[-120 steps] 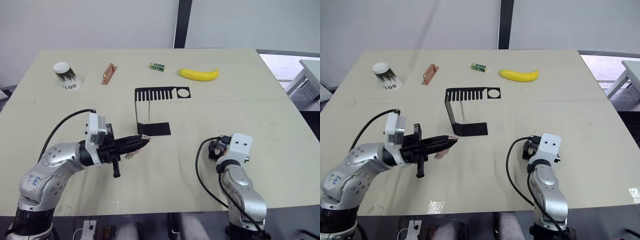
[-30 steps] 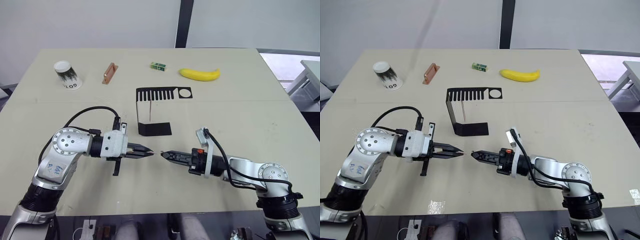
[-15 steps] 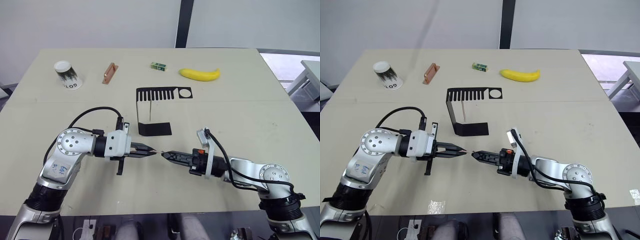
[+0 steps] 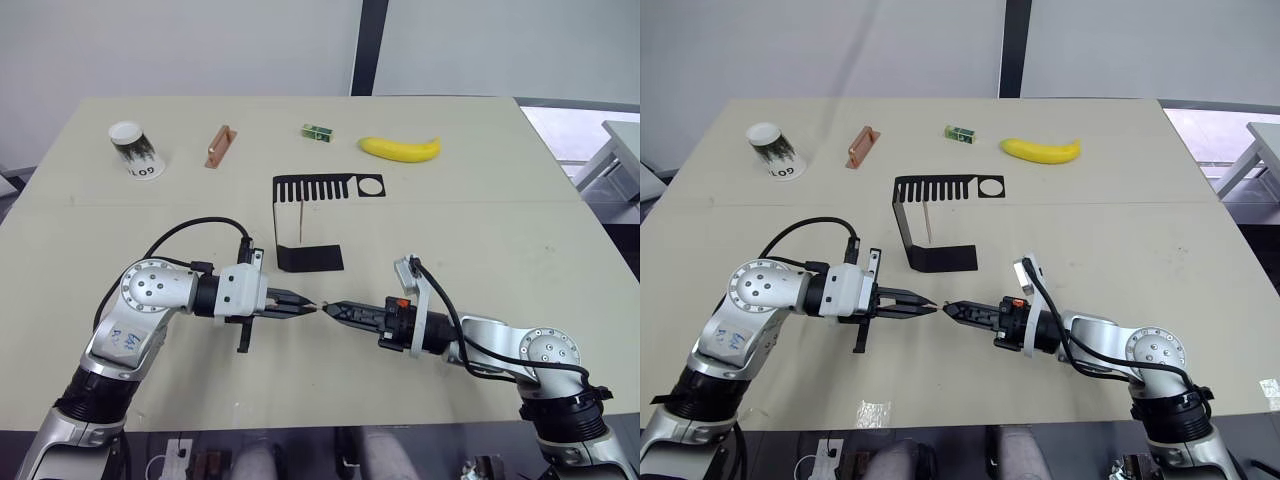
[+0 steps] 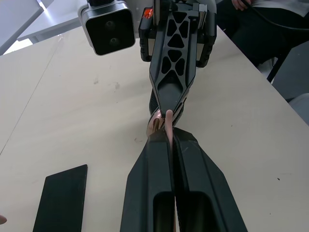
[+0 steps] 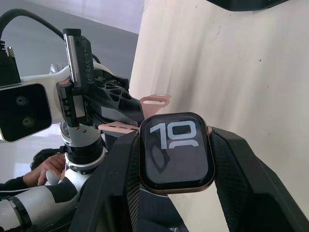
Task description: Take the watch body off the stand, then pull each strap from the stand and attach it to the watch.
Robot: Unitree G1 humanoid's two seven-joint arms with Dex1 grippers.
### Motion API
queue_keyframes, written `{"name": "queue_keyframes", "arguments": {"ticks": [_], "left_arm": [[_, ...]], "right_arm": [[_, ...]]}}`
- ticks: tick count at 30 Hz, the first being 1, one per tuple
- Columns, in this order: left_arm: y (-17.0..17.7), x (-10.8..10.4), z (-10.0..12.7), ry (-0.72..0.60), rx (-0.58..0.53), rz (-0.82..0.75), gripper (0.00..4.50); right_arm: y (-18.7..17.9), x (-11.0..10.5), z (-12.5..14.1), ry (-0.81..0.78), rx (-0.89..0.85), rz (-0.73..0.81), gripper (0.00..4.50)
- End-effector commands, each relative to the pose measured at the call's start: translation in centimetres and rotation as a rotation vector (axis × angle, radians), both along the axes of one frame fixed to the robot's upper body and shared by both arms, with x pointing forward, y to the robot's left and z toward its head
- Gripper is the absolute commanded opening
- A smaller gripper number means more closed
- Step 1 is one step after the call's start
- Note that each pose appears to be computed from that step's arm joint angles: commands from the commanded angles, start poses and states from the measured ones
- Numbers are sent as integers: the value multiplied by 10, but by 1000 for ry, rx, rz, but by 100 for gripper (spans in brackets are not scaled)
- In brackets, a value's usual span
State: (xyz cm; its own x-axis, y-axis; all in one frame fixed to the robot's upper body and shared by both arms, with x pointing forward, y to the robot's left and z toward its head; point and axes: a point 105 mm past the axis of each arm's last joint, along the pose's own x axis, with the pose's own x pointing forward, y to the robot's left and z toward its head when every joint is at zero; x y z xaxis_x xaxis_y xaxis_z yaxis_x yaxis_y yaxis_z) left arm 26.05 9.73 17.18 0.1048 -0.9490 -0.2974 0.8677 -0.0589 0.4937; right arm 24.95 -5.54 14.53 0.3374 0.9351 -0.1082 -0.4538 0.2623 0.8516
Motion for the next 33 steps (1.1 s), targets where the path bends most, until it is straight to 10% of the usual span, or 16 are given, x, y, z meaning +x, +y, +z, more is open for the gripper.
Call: {"name": "queue_keyframes", "arguments": {"ticks": [1,33], "left_arm": [[0,2,8,-29,-29,12,0],[2,0,7,5,-23,9,0]], "right_arm": [[5,-9,10,-28,30,41,159],[4,-8,9,-21,29,34,159]]}}
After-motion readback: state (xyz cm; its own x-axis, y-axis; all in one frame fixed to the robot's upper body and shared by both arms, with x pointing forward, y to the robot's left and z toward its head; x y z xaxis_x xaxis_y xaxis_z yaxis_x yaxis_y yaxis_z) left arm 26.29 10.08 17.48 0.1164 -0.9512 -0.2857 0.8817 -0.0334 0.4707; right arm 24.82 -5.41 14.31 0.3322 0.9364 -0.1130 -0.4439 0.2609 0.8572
